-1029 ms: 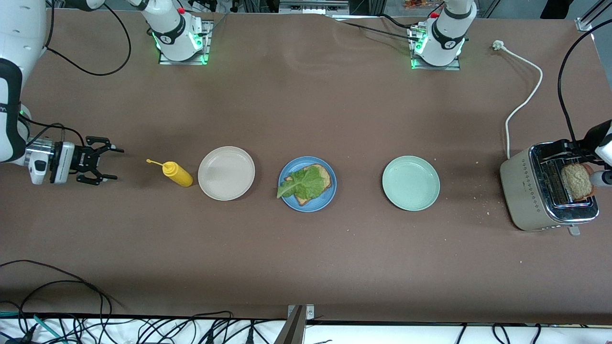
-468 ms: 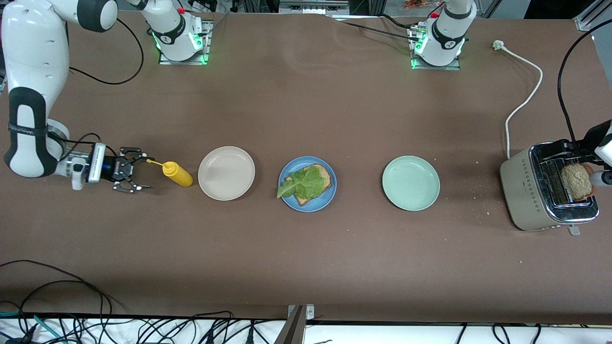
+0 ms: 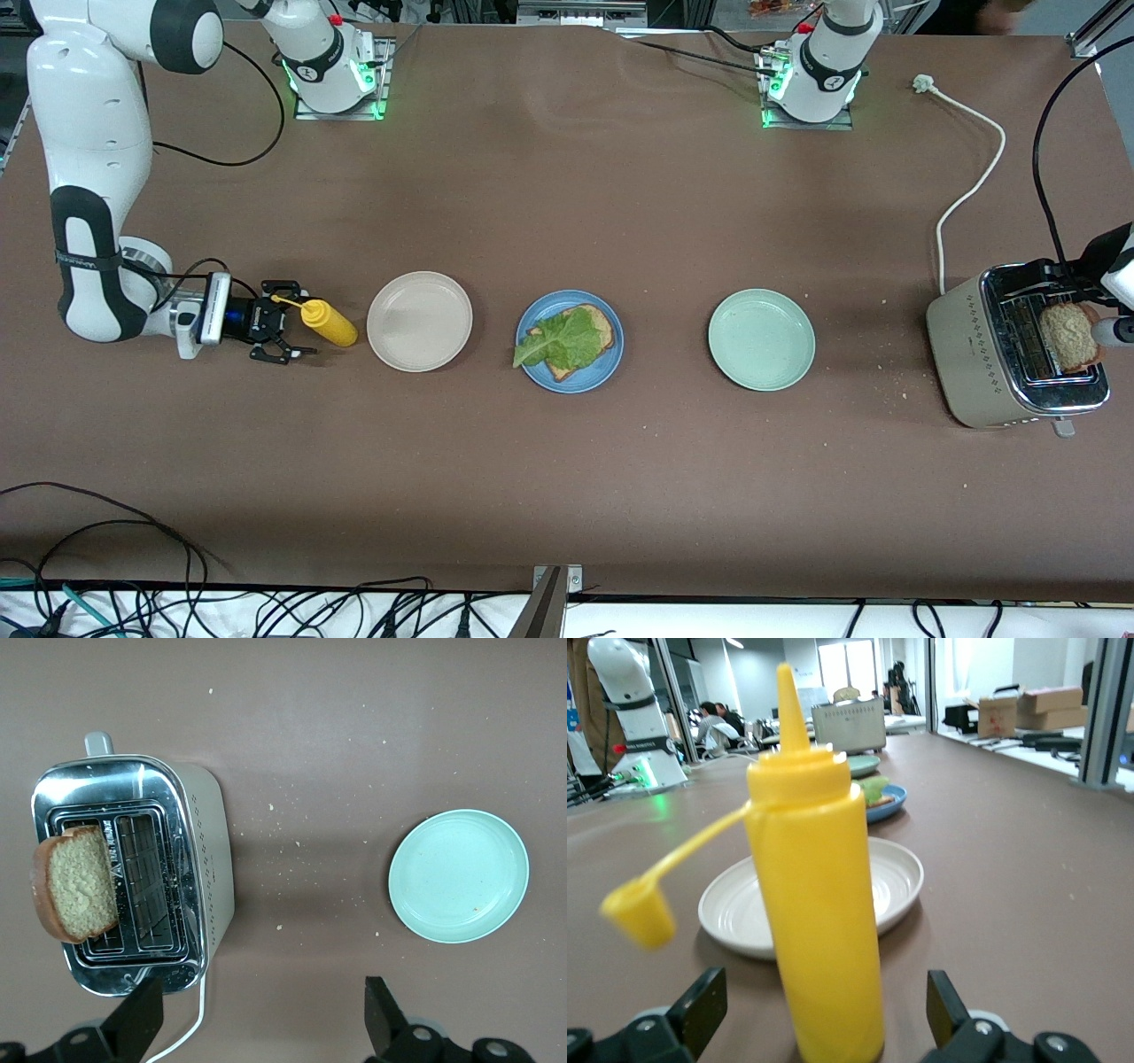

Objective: Make sandwich in blue plate with both arms
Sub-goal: 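Lift the mustard bottle and tilt its nozzle toward the blue plate, then squeeze mustard from the bottle onto the lettuce with the right gripper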

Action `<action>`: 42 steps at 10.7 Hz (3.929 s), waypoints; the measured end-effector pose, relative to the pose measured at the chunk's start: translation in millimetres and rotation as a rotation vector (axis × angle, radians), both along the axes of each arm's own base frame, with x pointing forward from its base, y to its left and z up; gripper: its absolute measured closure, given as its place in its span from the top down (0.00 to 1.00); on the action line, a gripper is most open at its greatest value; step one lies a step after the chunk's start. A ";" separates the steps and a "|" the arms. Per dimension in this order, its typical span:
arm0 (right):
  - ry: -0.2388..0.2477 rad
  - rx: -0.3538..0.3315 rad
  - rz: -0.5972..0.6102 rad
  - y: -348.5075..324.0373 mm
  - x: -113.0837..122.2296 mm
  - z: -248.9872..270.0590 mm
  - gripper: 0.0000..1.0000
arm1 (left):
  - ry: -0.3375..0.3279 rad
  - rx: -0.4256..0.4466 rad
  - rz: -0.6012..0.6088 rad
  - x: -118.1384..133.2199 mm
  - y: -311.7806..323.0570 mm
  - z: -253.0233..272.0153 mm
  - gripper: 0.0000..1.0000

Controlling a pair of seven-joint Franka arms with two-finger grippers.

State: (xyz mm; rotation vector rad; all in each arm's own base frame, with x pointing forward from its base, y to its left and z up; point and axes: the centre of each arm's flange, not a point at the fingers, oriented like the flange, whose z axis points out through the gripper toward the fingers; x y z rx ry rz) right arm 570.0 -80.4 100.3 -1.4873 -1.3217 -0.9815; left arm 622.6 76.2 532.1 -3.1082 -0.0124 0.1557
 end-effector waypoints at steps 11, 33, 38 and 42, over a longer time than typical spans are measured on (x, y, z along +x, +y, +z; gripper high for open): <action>-0.009 0.136 0.045 39.7 9.6 -1.5 0.37 | 0.000 0.000 -0.003 0.3 -1.7 -0.3 1.00; 0.413 -1.189 0.009 363.8 111.5 225.0 0.07 | 0.004 -0.002 -0.003 0.5 -2.0 -2.0 1.00; 0.021 -1.656 0.004 513.6 29.7 227.4 0.07 | 0.004 -0.002 -0.001 0.3 -0.5 -2.1 1.00; -0.246 -1.894 0.004 585.1 -30.3 199.2 0.07 | 0.004 -0.002 -0.001 0.3 -0.5 -2.2 1.00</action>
